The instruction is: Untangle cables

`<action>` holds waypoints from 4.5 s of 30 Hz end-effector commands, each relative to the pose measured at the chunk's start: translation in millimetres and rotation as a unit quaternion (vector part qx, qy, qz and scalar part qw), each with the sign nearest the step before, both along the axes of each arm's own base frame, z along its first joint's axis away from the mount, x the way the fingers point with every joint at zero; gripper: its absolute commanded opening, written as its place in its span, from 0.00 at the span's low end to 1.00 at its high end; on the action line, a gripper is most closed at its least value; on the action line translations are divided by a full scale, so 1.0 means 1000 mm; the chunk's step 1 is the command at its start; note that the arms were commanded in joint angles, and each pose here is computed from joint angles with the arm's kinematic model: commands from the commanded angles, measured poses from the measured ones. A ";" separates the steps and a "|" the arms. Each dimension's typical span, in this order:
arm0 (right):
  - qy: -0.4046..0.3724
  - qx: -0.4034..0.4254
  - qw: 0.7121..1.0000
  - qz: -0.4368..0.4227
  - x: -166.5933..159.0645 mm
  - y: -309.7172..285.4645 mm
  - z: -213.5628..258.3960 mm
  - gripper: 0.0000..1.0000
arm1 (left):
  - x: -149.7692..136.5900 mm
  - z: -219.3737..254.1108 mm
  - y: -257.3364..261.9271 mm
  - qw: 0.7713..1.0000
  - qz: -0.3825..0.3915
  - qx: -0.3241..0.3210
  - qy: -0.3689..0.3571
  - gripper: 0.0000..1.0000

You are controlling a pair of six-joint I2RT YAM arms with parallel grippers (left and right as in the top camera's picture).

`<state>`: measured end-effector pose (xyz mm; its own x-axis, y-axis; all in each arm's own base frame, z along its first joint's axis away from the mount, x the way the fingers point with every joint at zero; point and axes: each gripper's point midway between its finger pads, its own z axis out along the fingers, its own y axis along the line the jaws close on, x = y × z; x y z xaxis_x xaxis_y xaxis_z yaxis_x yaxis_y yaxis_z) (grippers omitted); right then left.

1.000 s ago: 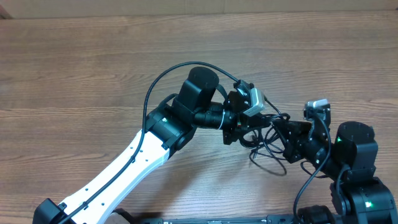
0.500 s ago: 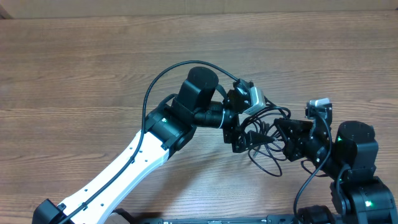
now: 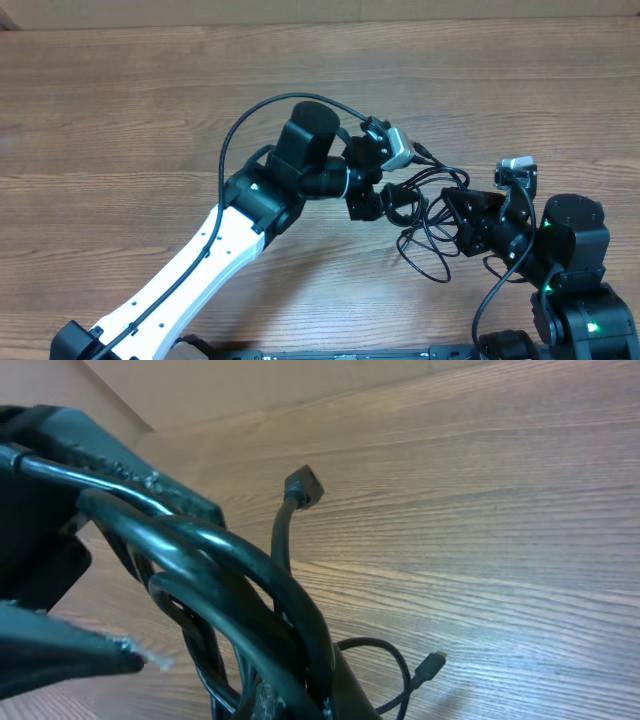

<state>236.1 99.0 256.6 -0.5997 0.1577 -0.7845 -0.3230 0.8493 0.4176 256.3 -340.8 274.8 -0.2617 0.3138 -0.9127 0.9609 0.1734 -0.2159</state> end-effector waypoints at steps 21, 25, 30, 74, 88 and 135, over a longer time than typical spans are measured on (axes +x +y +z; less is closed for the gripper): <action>-0.031 0.030 0.998 0.045 -0.006 0.015 0.023 0.04 | -0.007 0.023 -0.001 0.999 -0.021 -0.029 -0.022 0.04; -0.030 0.030 0.998 0.045 -0.006 0.015 0.023 0.04 | -0.006 0.024 -0.002 0.999 -0.021 -0.030 -0.025 0.04; -0.031 0.030 0.998 0.044 -0.006 0.015 0.023 0.40 | 0.000 0.022 0.000 1.000 0.001 -0.027 -0.011 0.04; -0.011 -0.015 0.999 -0.031 0.003 -0.011 0.007 0.04 | 0.008 0.032 0.007 0.995 0.031 -0.055 0.073 0.04; -0.007 -0.015 0.999 -0.031 0.002 -0.011 0.005 0.04 | 0.062 0.027 0.023 0.957 0.230 -0.071 0.160 0.04; -0.007 -0.014 0.999 -0.034 0.003 -0.012 0.005 1.00 | 0.081 0.004 0.051 0.958 0.269 -0.008 0.101 0.04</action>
<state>238.6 88.8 250.0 -0.6065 0.1700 -0.7767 -0.2627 0.8792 0.3976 317.8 -307.6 270.6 -0.6109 0.0930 -0.7862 0.7014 0.5242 -0.4830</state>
